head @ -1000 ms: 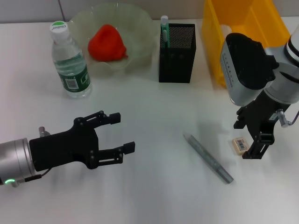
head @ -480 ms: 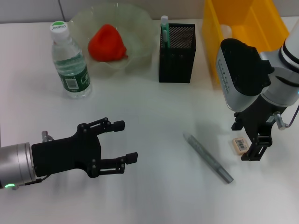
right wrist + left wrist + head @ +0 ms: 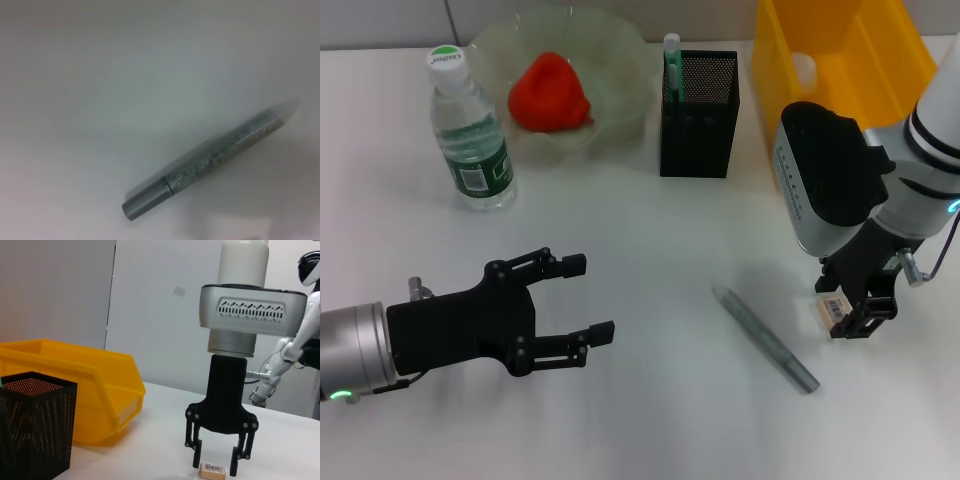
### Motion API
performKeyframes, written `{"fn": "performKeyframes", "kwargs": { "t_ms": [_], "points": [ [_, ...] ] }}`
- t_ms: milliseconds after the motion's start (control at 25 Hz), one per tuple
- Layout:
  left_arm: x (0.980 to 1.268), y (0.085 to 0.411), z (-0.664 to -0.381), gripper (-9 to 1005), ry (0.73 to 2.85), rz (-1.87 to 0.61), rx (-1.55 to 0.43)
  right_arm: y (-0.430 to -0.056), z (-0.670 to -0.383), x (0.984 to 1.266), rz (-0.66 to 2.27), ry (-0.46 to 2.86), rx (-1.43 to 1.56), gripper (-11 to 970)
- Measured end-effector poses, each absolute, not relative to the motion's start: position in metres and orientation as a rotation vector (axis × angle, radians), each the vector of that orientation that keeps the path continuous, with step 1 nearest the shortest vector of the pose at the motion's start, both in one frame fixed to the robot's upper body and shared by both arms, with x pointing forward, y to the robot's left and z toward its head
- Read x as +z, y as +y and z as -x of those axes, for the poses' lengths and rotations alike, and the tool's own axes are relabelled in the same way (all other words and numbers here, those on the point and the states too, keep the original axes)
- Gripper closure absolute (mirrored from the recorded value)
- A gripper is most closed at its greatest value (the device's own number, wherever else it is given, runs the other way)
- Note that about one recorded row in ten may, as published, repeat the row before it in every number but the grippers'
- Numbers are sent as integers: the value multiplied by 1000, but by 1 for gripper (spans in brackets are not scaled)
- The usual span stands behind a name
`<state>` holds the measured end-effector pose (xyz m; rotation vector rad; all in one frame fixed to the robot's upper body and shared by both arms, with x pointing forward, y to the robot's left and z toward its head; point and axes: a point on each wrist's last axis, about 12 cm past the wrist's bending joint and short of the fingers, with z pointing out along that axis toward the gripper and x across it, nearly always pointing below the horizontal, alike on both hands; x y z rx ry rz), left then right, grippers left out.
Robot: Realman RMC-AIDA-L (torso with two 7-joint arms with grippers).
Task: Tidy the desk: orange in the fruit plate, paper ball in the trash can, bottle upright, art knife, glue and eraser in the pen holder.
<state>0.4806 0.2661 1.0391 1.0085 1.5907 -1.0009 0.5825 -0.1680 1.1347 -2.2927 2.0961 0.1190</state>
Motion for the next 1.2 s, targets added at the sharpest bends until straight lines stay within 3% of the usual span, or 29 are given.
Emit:
{"fn": "performKeyframes", "kwargs": {
  "t_ms": [360,1200],
  "points": [
    [1040,266,-482,136,1590,-1004,-1001,-166,-583,1131,2297,2078,86,425],
    [1041,265,-483,136,1587,-999,-1004,-161,-583,1134,2272,2081,96,528]
  ]
}}
